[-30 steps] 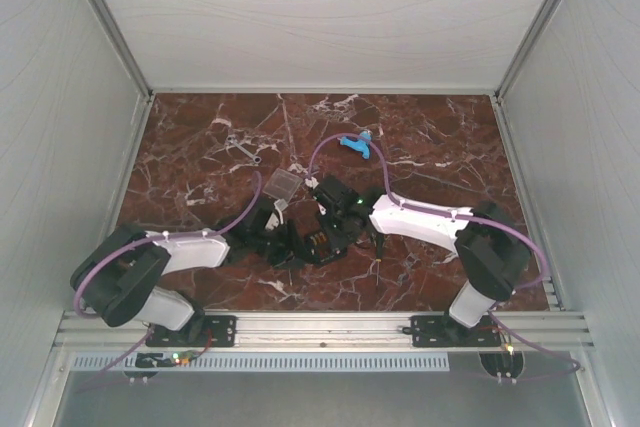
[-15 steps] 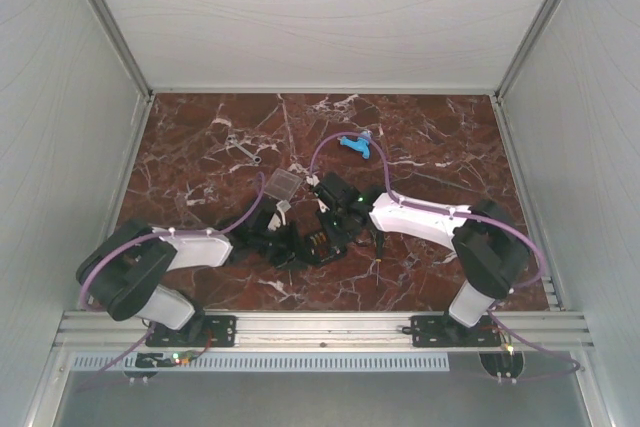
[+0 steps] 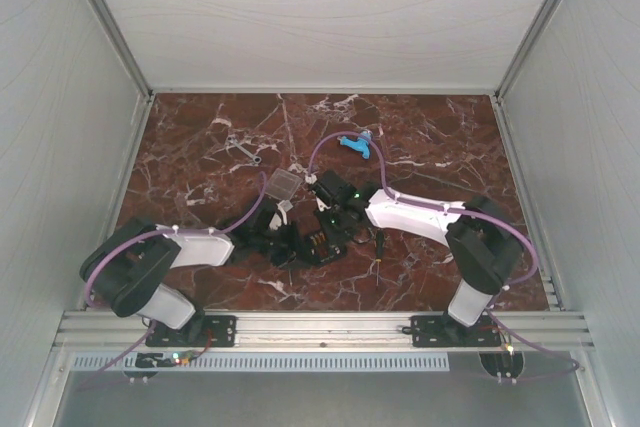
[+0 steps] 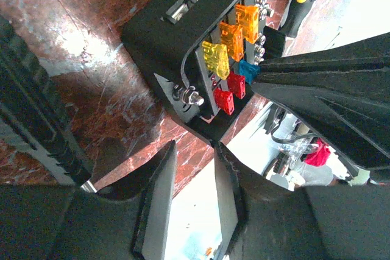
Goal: Snap on the fuse box
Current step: Install the fuse at the fuse box base.
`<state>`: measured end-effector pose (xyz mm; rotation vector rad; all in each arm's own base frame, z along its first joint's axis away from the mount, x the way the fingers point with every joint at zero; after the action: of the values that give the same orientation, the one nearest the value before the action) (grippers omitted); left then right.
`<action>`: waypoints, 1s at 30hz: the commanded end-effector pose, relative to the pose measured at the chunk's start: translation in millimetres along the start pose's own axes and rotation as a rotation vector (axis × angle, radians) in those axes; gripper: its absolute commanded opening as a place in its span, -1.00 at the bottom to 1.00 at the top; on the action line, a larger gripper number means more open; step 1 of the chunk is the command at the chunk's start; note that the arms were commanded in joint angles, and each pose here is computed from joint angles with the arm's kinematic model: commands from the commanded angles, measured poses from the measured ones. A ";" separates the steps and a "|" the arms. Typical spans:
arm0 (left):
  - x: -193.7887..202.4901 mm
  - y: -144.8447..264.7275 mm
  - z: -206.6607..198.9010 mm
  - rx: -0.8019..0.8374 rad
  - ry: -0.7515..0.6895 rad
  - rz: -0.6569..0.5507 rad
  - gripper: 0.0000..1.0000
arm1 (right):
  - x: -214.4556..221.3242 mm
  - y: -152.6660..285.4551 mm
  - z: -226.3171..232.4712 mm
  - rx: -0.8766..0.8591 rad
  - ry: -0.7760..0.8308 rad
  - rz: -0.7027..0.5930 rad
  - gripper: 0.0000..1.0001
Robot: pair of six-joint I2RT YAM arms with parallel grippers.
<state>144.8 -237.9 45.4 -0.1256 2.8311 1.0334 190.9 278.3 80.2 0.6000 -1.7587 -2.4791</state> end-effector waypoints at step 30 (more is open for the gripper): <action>-17.0 -3.5 -10.6 0.009 -0.004 -0.067 -0.45 | 15.3 -22.8 -14.1 0.119 0.096 0.084 -0.89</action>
<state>145.6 -239.7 46.3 -0.1402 2.8480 1.0305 193.7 281.3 76.9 0.5762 -1.8051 -2.3881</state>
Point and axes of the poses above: each gripper's point midway between its finger pads, its own y axis back along the fingers, its own z axis along the line the jaws close on, x = y × z, the point moved 4 cm from there along y, back along the fingers, and after that the axes turned 11 degrees about -y, right-handed, at the moved point
